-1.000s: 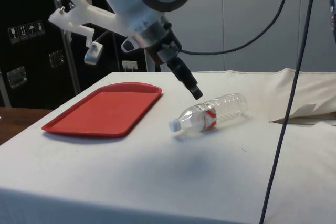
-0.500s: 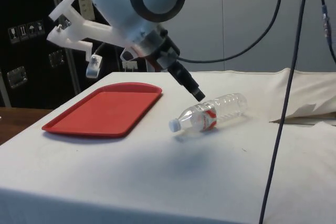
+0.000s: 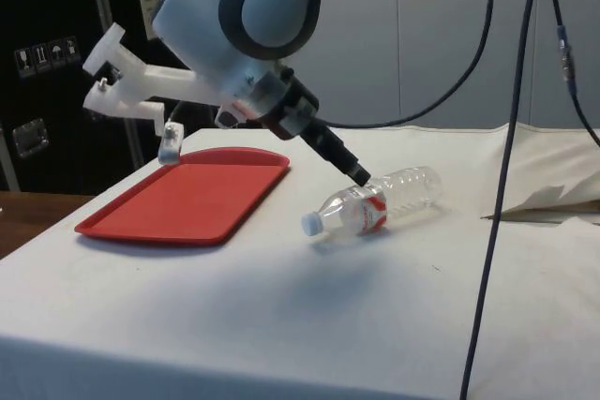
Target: Place the bottle upright on the tray.
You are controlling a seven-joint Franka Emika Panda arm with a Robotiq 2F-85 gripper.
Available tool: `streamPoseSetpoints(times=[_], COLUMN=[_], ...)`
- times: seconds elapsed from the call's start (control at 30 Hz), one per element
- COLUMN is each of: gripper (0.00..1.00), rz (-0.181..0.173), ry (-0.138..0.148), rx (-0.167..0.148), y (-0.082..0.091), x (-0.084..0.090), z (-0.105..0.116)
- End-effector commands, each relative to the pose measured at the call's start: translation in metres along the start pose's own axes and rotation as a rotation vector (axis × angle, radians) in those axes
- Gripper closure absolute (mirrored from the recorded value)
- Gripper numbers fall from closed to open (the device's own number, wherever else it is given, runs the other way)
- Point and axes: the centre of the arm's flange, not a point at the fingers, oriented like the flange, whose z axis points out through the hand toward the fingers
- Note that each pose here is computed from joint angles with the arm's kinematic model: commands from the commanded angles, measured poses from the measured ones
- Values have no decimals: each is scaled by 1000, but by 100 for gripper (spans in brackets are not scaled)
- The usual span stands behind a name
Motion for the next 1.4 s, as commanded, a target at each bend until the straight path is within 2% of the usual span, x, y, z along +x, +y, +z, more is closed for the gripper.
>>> streamPoseSetpoints(times=[0.0, 0.13, 0.23, 0.27, 0.37, 0.73, 0.8, 0.87, 1.07, 1.2, 1.33, 1.37], gripper=[0, 0, 0, 0, 0, 0, 0, 0, 0, 0, 0, 0], rz=[1, -7, -10, -12, -15, -28, -29, -33, -37, -44, -50, -46], ry=[-18, -47, -57, -51, -65, -70, -72, -71, -74, -105, -127, -124], rx=[-6, -7, -8, -4, -11, -11, -5, -10, -4, -7, -6, -3], y=[-2, -4, -5, -5, -7, -13, -12, -14, -14, -16, -16, -15], x=[2, 9, 14, 11, 22, 42, 40, 47, 51, 54, 50, 51], z=[2, 10, 16, 14, 24, 45, 45, 51, 57, 58, 54, 54])
